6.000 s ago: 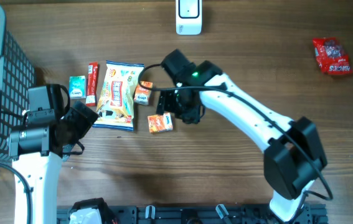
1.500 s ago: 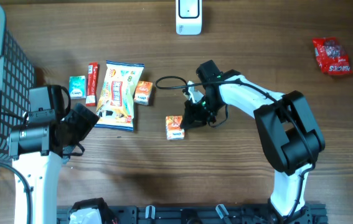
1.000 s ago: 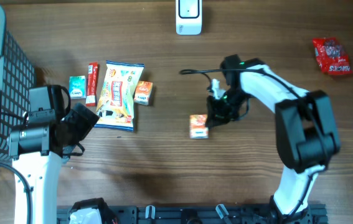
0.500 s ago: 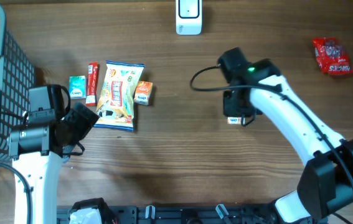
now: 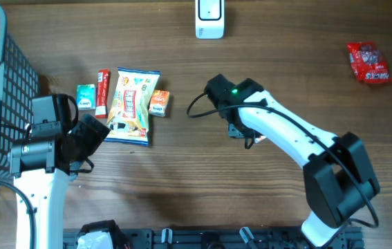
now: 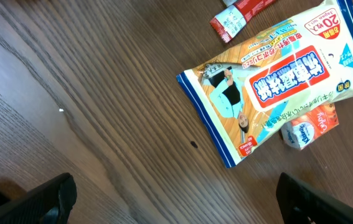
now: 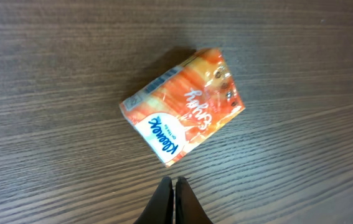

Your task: Scan the item barcode

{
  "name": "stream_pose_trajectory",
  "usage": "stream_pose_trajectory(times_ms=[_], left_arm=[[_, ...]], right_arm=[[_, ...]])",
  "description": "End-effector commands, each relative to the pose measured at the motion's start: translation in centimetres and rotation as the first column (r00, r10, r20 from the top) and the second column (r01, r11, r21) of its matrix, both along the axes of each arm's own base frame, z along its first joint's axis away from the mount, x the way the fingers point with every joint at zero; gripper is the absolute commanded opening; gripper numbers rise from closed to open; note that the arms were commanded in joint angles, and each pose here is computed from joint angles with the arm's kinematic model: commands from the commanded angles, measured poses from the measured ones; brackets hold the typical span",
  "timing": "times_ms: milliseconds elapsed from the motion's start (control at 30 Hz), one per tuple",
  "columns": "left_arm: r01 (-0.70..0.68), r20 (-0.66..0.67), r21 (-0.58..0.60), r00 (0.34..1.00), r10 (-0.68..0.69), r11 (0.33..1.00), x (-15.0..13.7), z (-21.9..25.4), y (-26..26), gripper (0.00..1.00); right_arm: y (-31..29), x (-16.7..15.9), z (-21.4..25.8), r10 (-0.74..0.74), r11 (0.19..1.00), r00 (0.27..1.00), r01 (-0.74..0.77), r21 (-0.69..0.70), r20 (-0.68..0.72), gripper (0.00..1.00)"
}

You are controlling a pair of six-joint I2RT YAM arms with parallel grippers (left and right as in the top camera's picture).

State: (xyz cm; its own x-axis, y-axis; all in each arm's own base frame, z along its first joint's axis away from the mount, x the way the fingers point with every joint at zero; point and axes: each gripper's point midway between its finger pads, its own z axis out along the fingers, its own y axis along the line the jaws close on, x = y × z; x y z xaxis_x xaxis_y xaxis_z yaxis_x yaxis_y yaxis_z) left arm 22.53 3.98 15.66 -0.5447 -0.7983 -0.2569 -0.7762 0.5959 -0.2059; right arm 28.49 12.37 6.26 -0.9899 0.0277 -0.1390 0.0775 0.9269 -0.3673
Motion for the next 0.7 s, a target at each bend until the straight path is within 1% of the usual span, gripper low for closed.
stream_pose_trajectory(times_ms=[0, 33, 67, 133, 200, 267, 333, 467, 633, 667], left_arm=[[-0.03, 0.013, 0.016, 0.999, 0.029, 0.999, 0.3, 0.5, 0.6, 1.0], [-0.03, 0.013, 0.016, 0.999, 0.029, 0.999, 0.3, 0.5, 0.5, 1.0], [-0.03, 0.013, 0.016, 0.999, 0.03, 0.999, 0.3, 0.5, 0.6, 1.0], [-0.03, 0.013, 0.016, 0.999, 0.029, 0.999, 0.3, 0.5, 0.5, 1.0], [-0.03, 0.012, 0.015, 0.999, 0.029, 0.999, 0.3, 0.5, 0.5, 1.0], [-0.03, 0.009, 0.015, 1.0, 0.03, 0.999, 0.2, 0.4, 0.5, 1.0], [-0.029, 0.007, 0.015, 1.0, 0.029, 0.999, 0.1, 0.4, 0.5, 1.0], [-0.03, 0.006, 0.015, 1.0, 0.03, 0.999, 0.1, 0.4, 0.5, 1.0], [-0.029, 0.006, 0.016, 1.0, 0.029, 0.999, 0.1, 0.4, 0.5, 1.0], [-0.03, 0.007, 0.015, 1.0, 0.03, 0.999, 0.1, 0.4, 0.5, 1.0]], right_arm=[[-0.1, -0.1, -0.5, -0.034, 0.999, 0.999, 0.034, -0.007, 0.003, 0.09], [0.1, 0.0, -0.5, -0.043, 0.999, 0.999, 0.044, 0.012, -0.004, 0.25], [0.2, 0.0, -0.5, -0.064, 0.997, 0.998, 0.064, 0.035, -0.011, 0.32], [0.3, 0.2, -0.6, -0.136, 0.986, 0.99, 0.139, 0.094, -0.029, 0.36], [0.0, 0.2, -0.8, -0.231, 0.959, 0.971, 0.239, 0.152, -0.065, 0.47], [-0.4, 0.1, -1.1, -0.296, 0.927, 0.948, 0.315, 0.206, -0.115, 0.53], [-0.8, 0.1, -1.2, -0.355, 0.881, 0.918, 0.392, 0.265, -0.178, 0.57], [-2.3, 0.4, -1.4, -0.432, 0.814, 0.869, 0.491, 0.31, -0.241, 0.57], [-3.3, 0.1, -1.7, -0.468, 0.782, 0.84, 0.539, 0.314, -0.274, 0.56], [-3.4, 0.0, -1.7, -0.47, 0.783, 0.84, 0.538, 0.311, -0.271, 0.59]])
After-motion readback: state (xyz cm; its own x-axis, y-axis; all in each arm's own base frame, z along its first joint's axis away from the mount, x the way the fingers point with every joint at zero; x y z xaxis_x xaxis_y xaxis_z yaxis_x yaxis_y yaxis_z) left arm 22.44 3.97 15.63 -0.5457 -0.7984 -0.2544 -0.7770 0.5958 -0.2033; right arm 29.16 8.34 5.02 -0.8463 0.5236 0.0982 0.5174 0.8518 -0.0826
